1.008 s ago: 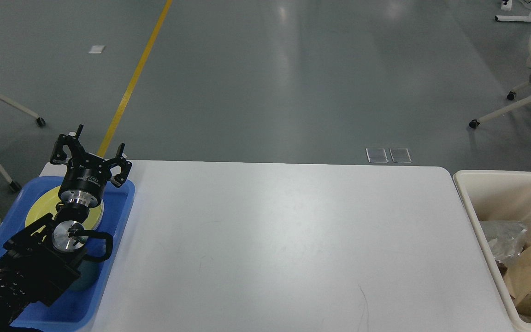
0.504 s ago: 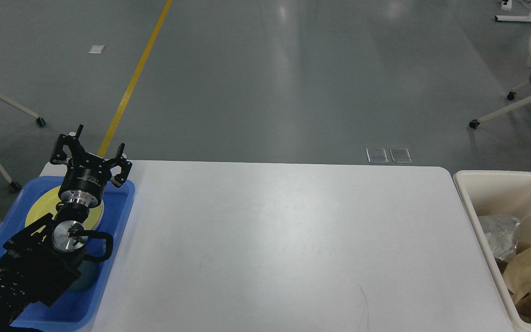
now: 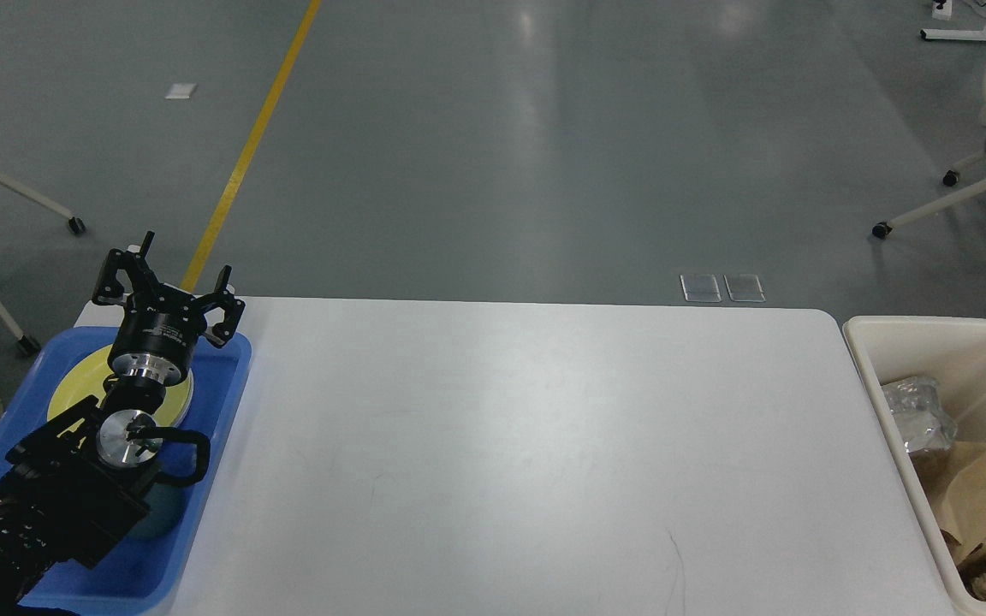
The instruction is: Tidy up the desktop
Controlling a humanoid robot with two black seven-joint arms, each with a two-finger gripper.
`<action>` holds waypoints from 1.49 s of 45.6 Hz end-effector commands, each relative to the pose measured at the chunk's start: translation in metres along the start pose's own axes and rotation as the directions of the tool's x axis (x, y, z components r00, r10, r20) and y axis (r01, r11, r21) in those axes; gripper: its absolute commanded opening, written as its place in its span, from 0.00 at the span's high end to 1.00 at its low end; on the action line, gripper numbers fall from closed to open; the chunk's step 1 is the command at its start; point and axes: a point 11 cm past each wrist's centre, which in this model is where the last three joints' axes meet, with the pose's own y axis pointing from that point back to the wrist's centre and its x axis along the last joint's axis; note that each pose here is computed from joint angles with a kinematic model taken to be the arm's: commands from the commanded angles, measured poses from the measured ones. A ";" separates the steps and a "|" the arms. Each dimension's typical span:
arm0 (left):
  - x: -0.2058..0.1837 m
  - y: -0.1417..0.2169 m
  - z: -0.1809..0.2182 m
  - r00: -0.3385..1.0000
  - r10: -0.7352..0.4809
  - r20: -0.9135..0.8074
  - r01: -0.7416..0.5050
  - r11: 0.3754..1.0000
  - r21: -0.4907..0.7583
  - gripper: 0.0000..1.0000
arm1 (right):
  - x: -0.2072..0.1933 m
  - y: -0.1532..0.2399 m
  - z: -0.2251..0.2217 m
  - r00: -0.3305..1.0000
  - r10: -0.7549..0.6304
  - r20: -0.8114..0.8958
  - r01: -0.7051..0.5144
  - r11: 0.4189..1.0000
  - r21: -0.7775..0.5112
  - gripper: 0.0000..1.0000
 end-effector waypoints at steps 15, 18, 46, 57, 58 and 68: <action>0.000 0.000 0.000 1.000 0.000 0.000 0.000 1.000 0.001 0.03 | 0.042 0.080 -0.133 0.933 -0.334 -0.131 0.352 0.925 0.143 0.00; 0.000 0.000 -0.001 1.000 0.000 -0.001 0.000 1.000 0.001 0.03 | 0.049 0.093 -0.168 0.932 -0.318 -0.175 0.349 0.917 0.193 0.00; 0.000 0.000 0.000 1.000 0.000 0.000 0.000 1.000 0.001 0.03 | 0.056 0.182 -0.399 0.984 -0.157 -0.084 0.155 0.527 0.836 0.00; 0.000 0.000 0.000 1.000 0.000 0.000 0.000 1.000 0.001 0.03 | 0.062 0.166 -0.412 0.982 -0.169 0.083 0.006 0.468 0.884 0.00; 0.000 0.000 0.000 1.000 0.000 0.000 0.000 1.000 0.001 0.03 | 0.062 0.163 -0.410 0.981 -0.172 0.094 -0.002 0.470 0.883 0.00; 0.000 0.000 0.000 1.000 0.000 0.000 0.000 1.000 0.001 0.03 | 0.047 0.123 -0.387 0.914 -0.339 0.222 -0.059 0.431 0.901 0.00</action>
